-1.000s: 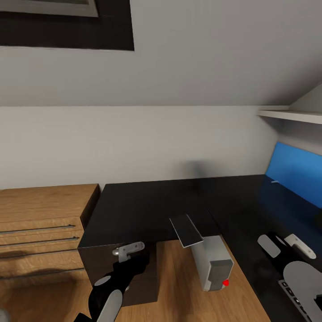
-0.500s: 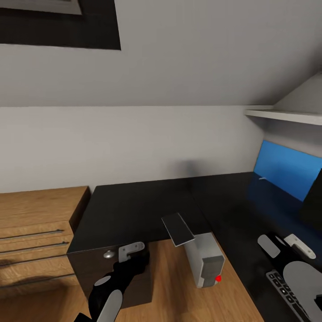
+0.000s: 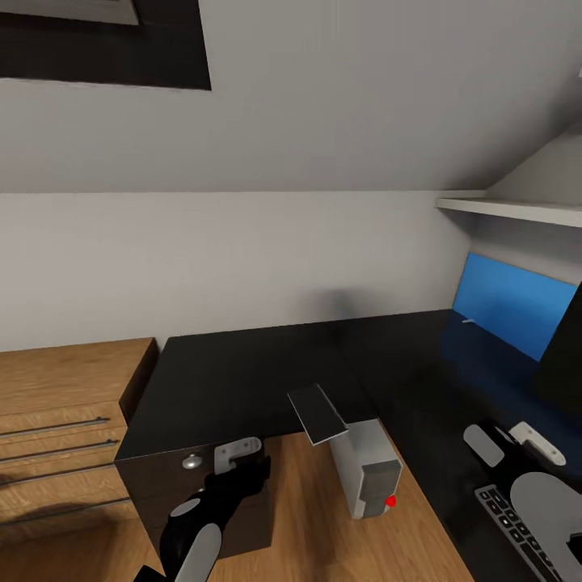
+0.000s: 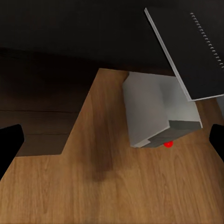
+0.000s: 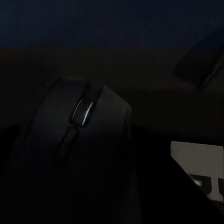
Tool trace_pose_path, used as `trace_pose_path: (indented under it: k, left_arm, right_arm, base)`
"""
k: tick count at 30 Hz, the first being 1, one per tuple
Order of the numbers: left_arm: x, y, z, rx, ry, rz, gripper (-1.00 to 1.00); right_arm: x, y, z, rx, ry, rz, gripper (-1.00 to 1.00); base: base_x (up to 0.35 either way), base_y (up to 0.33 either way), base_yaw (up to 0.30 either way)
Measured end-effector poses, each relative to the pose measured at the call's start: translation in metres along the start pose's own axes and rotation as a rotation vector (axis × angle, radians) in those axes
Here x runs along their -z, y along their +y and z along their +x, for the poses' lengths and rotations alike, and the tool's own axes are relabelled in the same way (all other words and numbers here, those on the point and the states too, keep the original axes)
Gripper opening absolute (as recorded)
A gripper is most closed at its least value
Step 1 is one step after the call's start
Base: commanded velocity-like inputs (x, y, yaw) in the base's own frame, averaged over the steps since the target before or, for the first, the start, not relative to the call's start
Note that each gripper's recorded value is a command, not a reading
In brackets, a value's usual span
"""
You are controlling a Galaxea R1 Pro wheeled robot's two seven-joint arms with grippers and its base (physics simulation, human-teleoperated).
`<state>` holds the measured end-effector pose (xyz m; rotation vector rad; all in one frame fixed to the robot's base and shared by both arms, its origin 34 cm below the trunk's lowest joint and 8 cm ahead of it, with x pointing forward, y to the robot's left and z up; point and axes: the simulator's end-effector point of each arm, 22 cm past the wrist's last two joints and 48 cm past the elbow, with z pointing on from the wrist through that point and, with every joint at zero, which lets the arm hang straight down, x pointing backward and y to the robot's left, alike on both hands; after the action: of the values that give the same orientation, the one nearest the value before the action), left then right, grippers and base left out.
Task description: In the bedroom, organize the workspace by keeping the computer under the desk, ensuring the monitor is on the desk, placing the keyboard on the desk next to the monitor, placing the mouse on the desk next to the keyboard, moving the folder from the swivel chair onto the desk next to the mouse, stacking the notebook on top of the folder with the pen on top of the notebook, and positioning the swivel chair next to the desk.
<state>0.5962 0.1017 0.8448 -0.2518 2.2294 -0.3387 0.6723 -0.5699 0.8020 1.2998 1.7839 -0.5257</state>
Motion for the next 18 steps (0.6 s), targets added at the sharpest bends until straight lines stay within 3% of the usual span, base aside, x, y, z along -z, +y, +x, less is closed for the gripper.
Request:
trace_pose_path:
  k: [2,4,18]
  left_arm:
    - [0.0,0.0,0.0,0.0,0.0,0.0,1.0]
    - [0.0,0.0,0.0,0.0,0.0,0.0,1.0]
    - [0.0,0.0,0.0,0.0,0.0,0.0,1.0]
  right_arm:
    - [0.001,0.001,0.015,0.058,0.069,-0.004,-1.0]
    - [0.001,0.002,0.019,0.075,0.09,-0.008,-1.0]
    - [0.003,0.004,0.025,0.089,0.108,-0.014,-1.0]
  base:
    - [0.0,0.0,0.0]
    - [0.0,0.0,0.0]
    - [0.0,0.0,0.0]
